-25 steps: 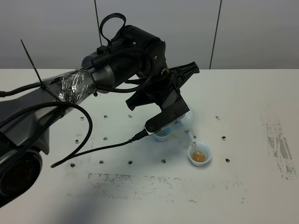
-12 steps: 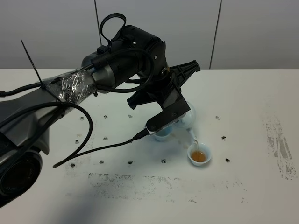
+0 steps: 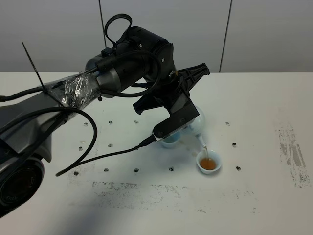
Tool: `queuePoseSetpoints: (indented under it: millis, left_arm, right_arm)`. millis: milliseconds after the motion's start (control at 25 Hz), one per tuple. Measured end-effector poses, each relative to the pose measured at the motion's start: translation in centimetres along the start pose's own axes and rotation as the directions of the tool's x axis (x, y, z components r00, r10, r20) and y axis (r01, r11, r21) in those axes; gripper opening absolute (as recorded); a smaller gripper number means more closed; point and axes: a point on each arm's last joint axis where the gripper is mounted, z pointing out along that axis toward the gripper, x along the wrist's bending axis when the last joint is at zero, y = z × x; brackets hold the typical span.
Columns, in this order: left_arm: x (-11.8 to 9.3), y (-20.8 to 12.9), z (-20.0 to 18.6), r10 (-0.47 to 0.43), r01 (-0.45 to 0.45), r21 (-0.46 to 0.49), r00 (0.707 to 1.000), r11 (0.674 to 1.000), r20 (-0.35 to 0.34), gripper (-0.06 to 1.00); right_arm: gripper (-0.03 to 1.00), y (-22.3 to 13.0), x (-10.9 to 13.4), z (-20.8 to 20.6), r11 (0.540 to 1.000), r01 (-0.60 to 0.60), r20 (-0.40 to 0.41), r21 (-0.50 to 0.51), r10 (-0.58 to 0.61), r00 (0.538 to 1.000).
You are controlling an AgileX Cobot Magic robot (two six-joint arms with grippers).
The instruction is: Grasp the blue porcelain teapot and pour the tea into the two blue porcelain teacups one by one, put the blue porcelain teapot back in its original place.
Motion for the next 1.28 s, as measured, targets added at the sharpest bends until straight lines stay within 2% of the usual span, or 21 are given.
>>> queuePoseSetpoints:
  millis: [440,920,1280]
  left_arm:
    - [0.06,-0.03,0.0,0.0,0.0,0.004,1.0,1.0,-0.006,0.11]
    - [0.25,0.05,-0.01,0.003,-0.003,0.009,1.0,1.0,-0.018,0.11]
    - [0.27,0.04,-0.01,0.003,-0.003,0.01,1.0,1.0,-0.021,0.11]
  right_arm:
    - [0.28,0.03,0.0,0.0,1.0,0.0,0.0,-0.003,0.0,1.0]
    - [0.28,-0.01,-0.37,0.0,1.0,0.02,0.04,0.001,-0.02,0.999]
    - [0.28,0.01,-0.1,0.0,1.0,0.006,0.011,-0.001,-0.006,1.0]
